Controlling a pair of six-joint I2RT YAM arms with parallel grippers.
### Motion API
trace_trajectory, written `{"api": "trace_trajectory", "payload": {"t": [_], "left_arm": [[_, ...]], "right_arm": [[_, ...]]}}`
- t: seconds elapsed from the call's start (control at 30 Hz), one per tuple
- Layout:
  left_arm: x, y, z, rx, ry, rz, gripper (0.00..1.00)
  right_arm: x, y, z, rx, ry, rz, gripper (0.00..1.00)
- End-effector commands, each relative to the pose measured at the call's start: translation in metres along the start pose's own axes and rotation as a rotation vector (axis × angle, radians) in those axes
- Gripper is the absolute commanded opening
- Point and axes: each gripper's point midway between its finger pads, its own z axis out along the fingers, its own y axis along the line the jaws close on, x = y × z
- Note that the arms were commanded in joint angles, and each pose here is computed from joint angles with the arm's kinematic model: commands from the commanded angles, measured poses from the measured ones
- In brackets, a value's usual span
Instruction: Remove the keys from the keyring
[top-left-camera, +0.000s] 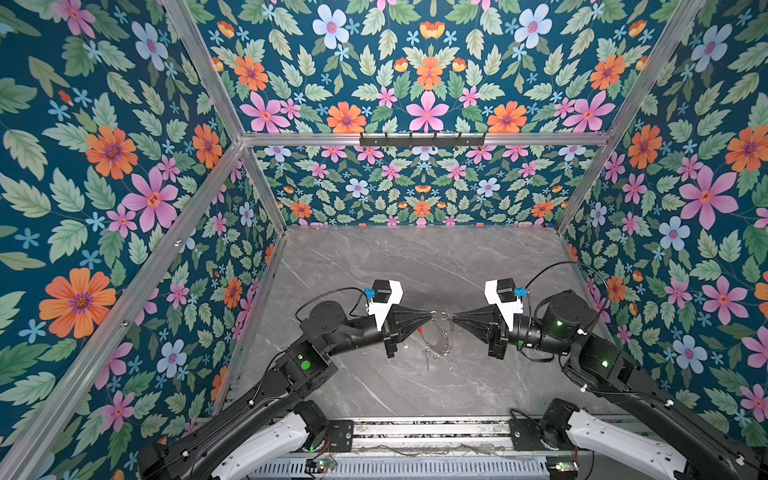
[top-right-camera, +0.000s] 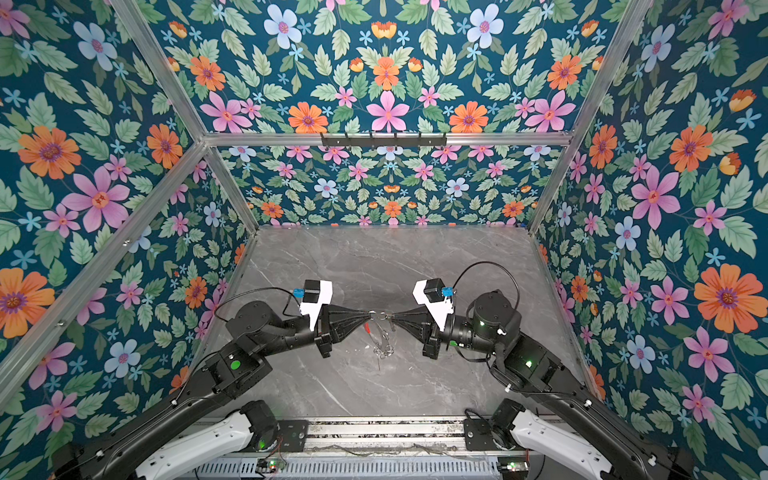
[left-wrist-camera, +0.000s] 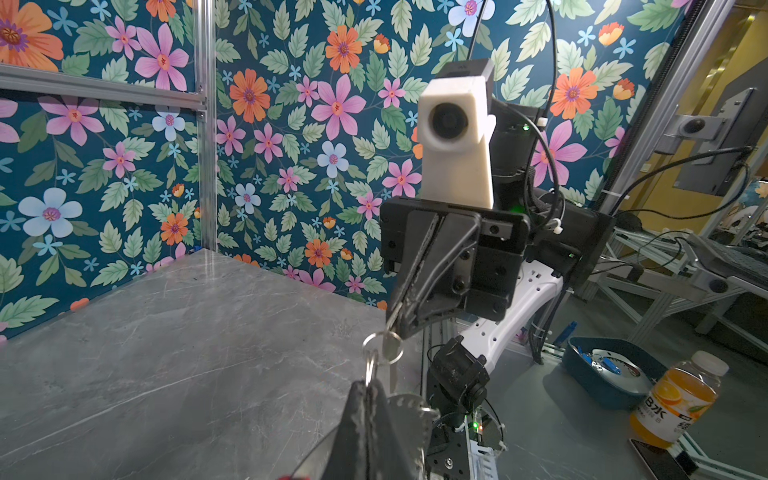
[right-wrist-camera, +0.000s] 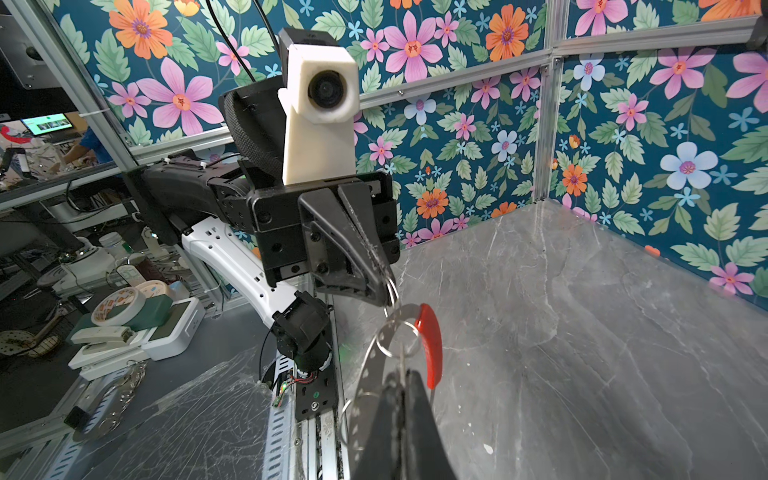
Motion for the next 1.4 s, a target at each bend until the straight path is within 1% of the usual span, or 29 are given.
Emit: {"api": "trace_trajectory", "payload": {"t": [0.0, 0.57, 0.87, 1.37], "left_arm": [[-0.012, 0.008, -0.002, -0.052, -0.040, 0.026, 0.00], [-0.005, 0.007, 0.004, -0.029, 0.009, 0.009, 0.00], [-0.002, 0.002, 0.008, 0.013, 0.031, 0.010, 0.00], [-0.007, 0.003, 0.010, 0.012, -0.008, 0.027, 0.00]], "right_arm": [[-0.005, -0.006, -0.001, 0.039, -0.004, -0.021, 0.00], [-0.028, 0.000, 0.007, -0.005, 0.007, -0.056, 0.00], [-0.035, 0.004, 0.017, -0.049, 0.036, -0.059, 0.00], [-0.040, 0.014, 0.030, -0.096, 0.060, -0.046, 0.00]]}}
